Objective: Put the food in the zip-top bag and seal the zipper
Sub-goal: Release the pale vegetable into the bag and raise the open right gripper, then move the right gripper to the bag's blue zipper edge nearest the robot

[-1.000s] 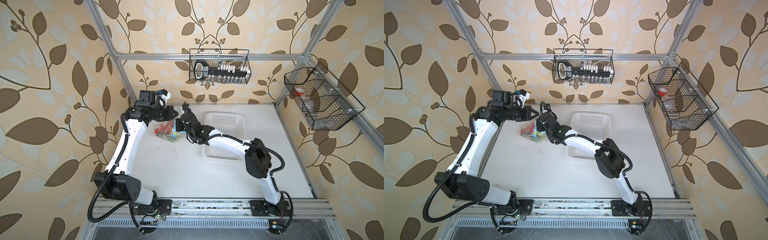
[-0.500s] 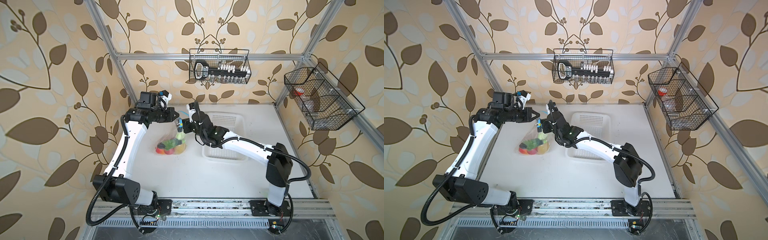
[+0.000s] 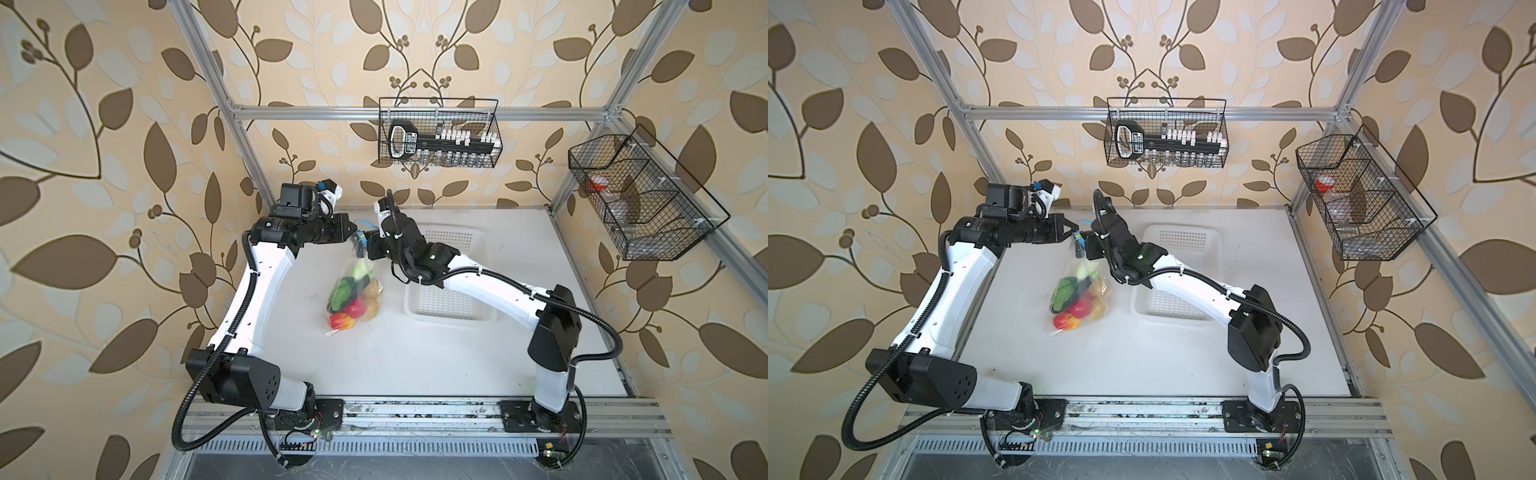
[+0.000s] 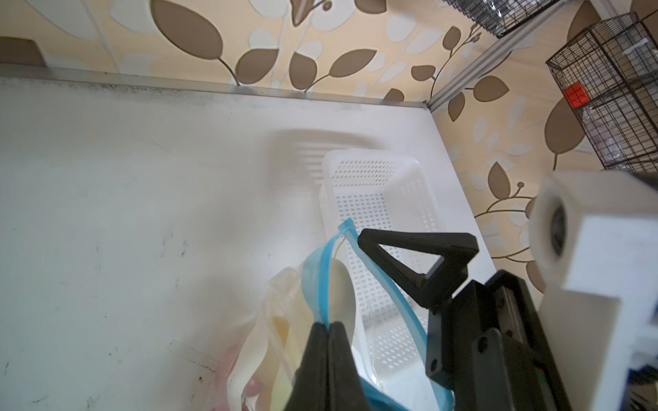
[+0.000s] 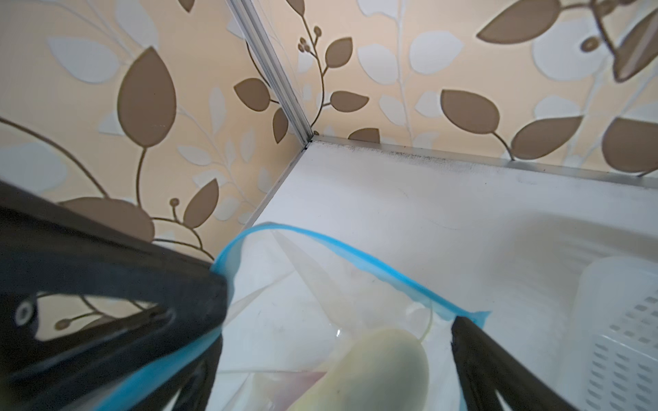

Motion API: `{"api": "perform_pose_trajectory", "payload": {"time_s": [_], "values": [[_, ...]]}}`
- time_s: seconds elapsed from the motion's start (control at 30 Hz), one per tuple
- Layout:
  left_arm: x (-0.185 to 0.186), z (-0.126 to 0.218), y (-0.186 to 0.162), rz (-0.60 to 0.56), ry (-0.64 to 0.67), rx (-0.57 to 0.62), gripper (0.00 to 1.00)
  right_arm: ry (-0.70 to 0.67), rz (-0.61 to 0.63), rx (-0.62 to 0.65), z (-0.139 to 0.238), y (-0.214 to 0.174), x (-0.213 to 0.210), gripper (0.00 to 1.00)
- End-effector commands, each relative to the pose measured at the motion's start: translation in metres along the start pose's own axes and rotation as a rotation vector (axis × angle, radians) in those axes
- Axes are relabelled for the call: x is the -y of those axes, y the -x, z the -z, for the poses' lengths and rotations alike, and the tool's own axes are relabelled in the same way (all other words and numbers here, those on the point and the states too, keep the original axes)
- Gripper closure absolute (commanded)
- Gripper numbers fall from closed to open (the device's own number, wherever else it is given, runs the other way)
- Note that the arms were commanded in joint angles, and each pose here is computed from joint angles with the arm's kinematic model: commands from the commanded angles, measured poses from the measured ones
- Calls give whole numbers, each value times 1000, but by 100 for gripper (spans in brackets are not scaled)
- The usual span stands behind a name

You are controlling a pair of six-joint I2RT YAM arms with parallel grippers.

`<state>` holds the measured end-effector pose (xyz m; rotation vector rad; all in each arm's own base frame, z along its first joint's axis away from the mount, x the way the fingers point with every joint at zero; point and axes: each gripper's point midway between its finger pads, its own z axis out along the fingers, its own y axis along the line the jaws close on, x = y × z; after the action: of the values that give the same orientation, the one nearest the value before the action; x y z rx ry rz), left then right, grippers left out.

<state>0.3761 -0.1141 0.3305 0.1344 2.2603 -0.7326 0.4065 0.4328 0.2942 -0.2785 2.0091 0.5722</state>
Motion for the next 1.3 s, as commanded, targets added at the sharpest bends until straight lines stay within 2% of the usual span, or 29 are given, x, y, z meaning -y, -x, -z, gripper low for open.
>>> {"api": "perform_pose_trajectory", "payload": {"time_s": [0.0, 0.2, 0.23, 0.37, 0.4, 0.5, 0.63, 0.7, 0.87, 1.0, 1.27], "values": [[13, 13, 4, -22, -15, 17, 100, -90, 57, -54, -7, -16, 9, 0], [20, 23, 9, -39, -26, 43, 100, -99, 18, -86, -24, -33, 19, 1], [20, 24, 8, -39, -26, 43, 100, -79, 13, -86, -25, -34, 17, 4], [19, 24, 5, -50, -19, 40, 100, -23, -17, -37, -16, -25, 12, 30], [18, 24, 4, -53, -16, 41, 100, -28, -22, -13, -11, -20, 13, 33], [15, 23, 2, -59, -8, 43, 100, -38, -55, 85, 10, -2, 14, 27], [16, 22, 0, -60, -16, 42, 100, 26, -135, 153, 28, 16, 10, 5], [16, 22, 0, -59, -18, 43, 100, 32, -162, 161, 32, 20, 10, 0], [15, 21, -3, -58, -19, 41, 100, 69, -294, 227, 45, 27, 21, 0], [15, 22, -5, -66, -18, 44, 100, 96, -334, 285, 57, 37, 21, 0], [16, 23, -8, -72, -21, 40, 100, 133, -160, 342, 95, 66, 15, 0]]}}
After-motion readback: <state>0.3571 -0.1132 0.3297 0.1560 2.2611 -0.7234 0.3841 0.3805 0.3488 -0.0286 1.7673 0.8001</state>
